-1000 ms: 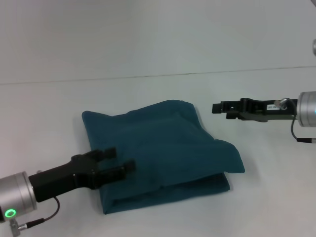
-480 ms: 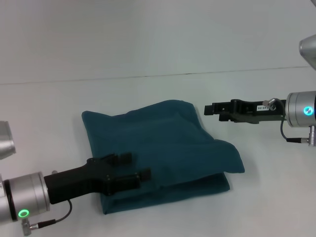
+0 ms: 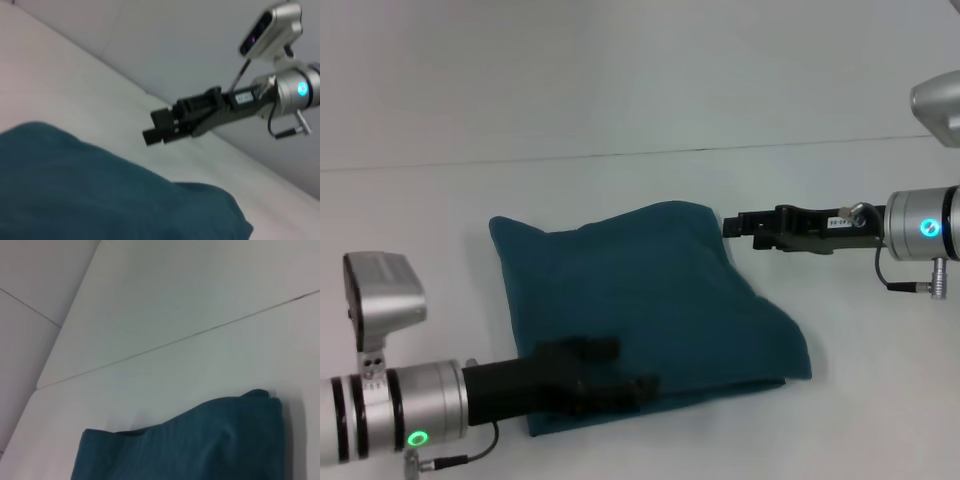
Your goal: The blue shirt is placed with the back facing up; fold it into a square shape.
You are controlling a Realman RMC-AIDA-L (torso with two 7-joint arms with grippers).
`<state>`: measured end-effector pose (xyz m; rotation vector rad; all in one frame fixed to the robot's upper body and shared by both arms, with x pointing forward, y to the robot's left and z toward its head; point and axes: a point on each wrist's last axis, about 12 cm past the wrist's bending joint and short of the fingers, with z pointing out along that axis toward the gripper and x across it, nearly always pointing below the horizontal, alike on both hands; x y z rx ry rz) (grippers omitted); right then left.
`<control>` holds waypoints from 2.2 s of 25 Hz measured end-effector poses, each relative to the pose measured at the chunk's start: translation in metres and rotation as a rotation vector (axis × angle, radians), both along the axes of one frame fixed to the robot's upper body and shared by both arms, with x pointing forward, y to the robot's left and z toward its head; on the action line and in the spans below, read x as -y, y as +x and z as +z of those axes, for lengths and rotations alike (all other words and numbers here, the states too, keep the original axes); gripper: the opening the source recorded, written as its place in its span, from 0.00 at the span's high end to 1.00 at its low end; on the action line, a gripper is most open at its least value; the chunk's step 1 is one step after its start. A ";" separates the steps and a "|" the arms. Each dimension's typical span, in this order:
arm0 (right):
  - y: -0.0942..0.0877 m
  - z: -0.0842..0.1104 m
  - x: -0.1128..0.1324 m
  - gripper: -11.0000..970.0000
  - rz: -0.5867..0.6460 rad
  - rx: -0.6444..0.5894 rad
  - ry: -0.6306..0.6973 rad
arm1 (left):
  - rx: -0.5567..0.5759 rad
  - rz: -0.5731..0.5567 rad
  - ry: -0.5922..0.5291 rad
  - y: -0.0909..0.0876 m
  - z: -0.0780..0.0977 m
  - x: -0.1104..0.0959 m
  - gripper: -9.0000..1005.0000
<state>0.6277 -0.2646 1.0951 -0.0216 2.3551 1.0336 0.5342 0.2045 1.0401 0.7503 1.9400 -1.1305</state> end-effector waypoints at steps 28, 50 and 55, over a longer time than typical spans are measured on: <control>0.003 0.006 0.003 0.27 0.011 0.029 -0.009 | -0.010 0.027 -0.029 0.012 0.006 0.013 0.07; 0.002 0.007 0.007 0.27 0.021 0.044 -0.015 | -0.063 0.044 -0.139 -0.014 0.021 -0.033 0.07; 0.002 0.009 0.010 0.27 0.025 0.046 -0.013 | -0.105 0.102 -0.120 -0.020 0.019 -0.050 0.07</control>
